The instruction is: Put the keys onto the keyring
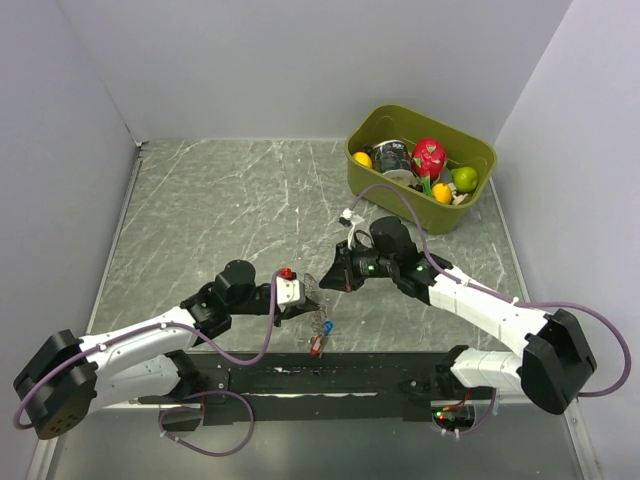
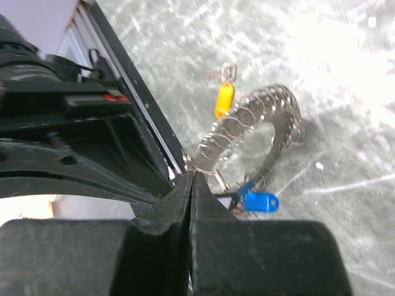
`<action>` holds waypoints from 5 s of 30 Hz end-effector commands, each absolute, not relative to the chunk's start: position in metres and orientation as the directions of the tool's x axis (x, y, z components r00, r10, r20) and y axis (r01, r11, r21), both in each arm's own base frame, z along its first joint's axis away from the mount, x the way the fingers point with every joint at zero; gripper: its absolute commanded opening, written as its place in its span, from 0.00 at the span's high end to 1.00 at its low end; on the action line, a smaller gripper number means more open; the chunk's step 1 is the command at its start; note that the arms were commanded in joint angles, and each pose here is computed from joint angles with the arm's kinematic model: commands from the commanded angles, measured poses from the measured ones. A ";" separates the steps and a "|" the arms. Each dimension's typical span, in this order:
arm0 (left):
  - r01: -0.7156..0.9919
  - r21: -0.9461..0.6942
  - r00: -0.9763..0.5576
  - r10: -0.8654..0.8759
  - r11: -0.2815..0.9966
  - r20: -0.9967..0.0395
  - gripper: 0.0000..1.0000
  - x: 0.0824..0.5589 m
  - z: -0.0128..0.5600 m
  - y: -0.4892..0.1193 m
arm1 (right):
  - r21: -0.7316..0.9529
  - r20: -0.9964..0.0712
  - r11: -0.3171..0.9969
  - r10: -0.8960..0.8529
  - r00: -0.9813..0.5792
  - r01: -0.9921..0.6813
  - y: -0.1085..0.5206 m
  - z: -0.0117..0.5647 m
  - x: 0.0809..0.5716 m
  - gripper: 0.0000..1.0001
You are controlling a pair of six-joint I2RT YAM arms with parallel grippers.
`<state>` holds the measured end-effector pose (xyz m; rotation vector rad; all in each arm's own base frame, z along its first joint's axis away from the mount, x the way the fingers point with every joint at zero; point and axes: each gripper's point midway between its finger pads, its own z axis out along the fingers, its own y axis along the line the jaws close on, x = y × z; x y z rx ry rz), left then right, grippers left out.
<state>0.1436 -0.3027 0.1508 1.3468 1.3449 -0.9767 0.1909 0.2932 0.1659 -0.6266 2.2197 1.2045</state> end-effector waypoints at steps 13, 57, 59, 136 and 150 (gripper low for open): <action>0.987 0.135 0.113 0.230 0.081 -0.967 0.99 0.147 0.156 -0.304 | 0.646 -0.636 0.488 -0.081 -0.768 -0.587 0.294 0.175 0.200 0.39; 0.986 0.137 0.112 0.241 0.089 -0.964 0.99 0.146 0.155 -0.303 | 0.792 -0.542 0.346 0.020 -0.840 -0.502 0.300 0.169 0.191 1.00; 0.987 0.137 0.111 0.245 0.090 -0.963 0.99 0.146 0.154 -0.303 | 0.786 -0.557 0.343 0.035 -0.830 -0.514 0.297 0.171 0.191 1.00; 0.980 0.170 0.136 0.281 0.101 -0.950 0.99 0.152 0.151 -0.310 | 0.782 -0.614 0.277 0.195 -0.765 -0.558 0.286 0.190 0.199 1.00; 0.966 0.259 0.247 0.338 -0.010 -0.908 0.99 0.171 0.152 -0.337 | 0.745 -0.633 0.422 0.202 -0.747 -0.516 0.261 0.169 0.208 0.91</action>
